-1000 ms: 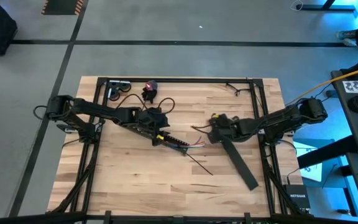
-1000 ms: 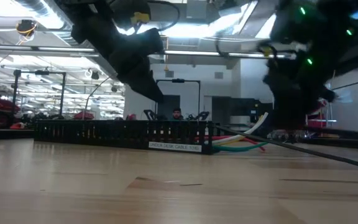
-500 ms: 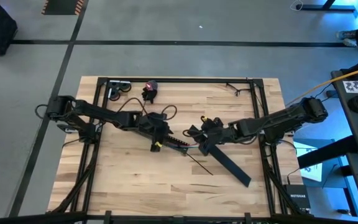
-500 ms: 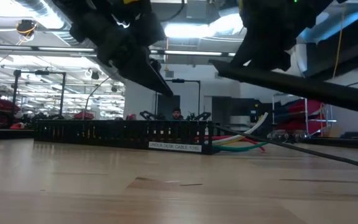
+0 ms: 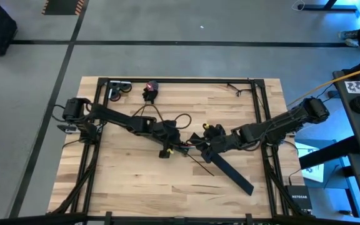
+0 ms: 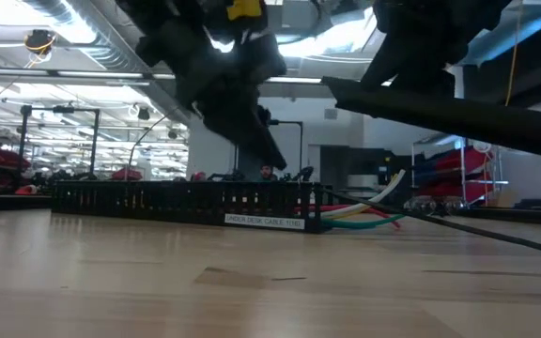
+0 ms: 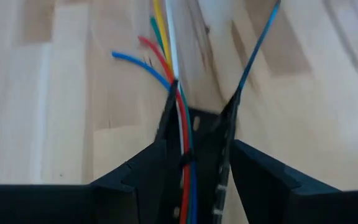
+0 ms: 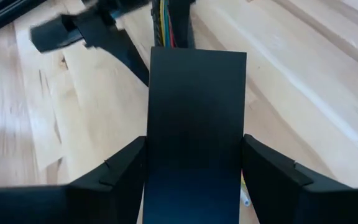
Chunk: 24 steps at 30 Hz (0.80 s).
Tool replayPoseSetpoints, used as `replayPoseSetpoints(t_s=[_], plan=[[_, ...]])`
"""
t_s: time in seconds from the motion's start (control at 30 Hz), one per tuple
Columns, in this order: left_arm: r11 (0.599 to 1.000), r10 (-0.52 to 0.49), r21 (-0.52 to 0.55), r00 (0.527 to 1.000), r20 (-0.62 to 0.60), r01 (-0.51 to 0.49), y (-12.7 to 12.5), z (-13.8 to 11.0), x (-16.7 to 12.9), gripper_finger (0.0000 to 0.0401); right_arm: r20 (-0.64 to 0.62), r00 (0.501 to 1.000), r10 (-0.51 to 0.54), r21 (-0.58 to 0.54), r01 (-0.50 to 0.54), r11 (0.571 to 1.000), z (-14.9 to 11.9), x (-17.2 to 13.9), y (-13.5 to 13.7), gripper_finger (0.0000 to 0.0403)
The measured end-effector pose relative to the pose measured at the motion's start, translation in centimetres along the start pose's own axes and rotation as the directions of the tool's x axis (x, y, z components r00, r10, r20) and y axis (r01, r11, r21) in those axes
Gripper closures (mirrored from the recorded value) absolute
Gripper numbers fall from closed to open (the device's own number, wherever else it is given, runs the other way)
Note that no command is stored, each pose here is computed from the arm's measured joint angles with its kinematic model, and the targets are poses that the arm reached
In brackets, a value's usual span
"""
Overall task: Ziptie cables
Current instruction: Close the black cable duct with the cable duct cover
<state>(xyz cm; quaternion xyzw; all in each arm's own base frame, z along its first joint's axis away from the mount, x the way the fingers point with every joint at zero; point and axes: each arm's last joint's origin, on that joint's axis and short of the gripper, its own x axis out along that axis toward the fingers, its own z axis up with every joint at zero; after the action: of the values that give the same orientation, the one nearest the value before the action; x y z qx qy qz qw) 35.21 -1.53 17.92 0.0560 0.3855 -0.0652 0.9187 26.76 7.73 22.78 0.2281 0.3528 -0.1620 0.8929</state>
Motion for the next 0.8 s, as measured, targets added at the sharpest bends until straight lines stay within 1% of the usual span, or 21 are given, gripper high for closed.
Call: replayPoseSetpoints(t_s=[0.1, 0.17, 0.23, 0.43, 0.6, 0.7, 0.8], plan=[[0.999, -0.005, 0.038, 0.999, -0.037, 0.006, 0.0, -0.3, 0.6, 0.0230, 0.005, 1.000, -0.002, -0.019, 0.002, 1.000, 0.0, 0.0, 0.0, 0.0178], [0.997, 0.000, 0.083, 1.000, -0.029, 0.003, -0.1, -0.2, 0.7, 0.0230, 0.008, 1.000, -0.006, -0.035, 0.006, 0.999, 0.0, 0.0, 0.0, 0.0178], [0.996, 0.004, 0.092, 1.000, -0.013, -0.003, 0.0, 0.0, 0.3, 0.0230, 0.008, 1.000, -0.006, -0.042, 0.006, 0.999, 0.0, 0.0, 0.0, 0.0178], [1.000, 0.009, -0.005, 1.000, 0.020, -0.009, 0.0, 0.6, -0.3, 0.0230, 0.008, 1.000, -0.006, -0.090, 0.007, 0.996, 0.0, 0.0, 0.0, 0.0178], [1.000, 0.011, -0.024, 0.999, 0.035, -0.010, 0.0, 0.9, -0.5, 0.0229, 0.007, 1.000, -0.006, -0.121, 0.007, 0.993, 0.0, 0.0, 0.0, 0.0178], [0.998, 0.010, -0.062, 1.000, 0.027, -0.009, 0.1, 1.7, -0.8, 0.0214, 0.006, 1.000, -0.007, -0.143, 0.008, 0.990, 0.0, 0.0, 0.0, 0.0178], [0.996, 0.010, -0.087, 1.000, -0.001, -0.010, 0.3, 2.4, -1.3, 0.0185, 0.000, 1.000, -0.013, -0.152, 0.013, 0.988, 0.0, 0.0, -0.1, 0.0178]])
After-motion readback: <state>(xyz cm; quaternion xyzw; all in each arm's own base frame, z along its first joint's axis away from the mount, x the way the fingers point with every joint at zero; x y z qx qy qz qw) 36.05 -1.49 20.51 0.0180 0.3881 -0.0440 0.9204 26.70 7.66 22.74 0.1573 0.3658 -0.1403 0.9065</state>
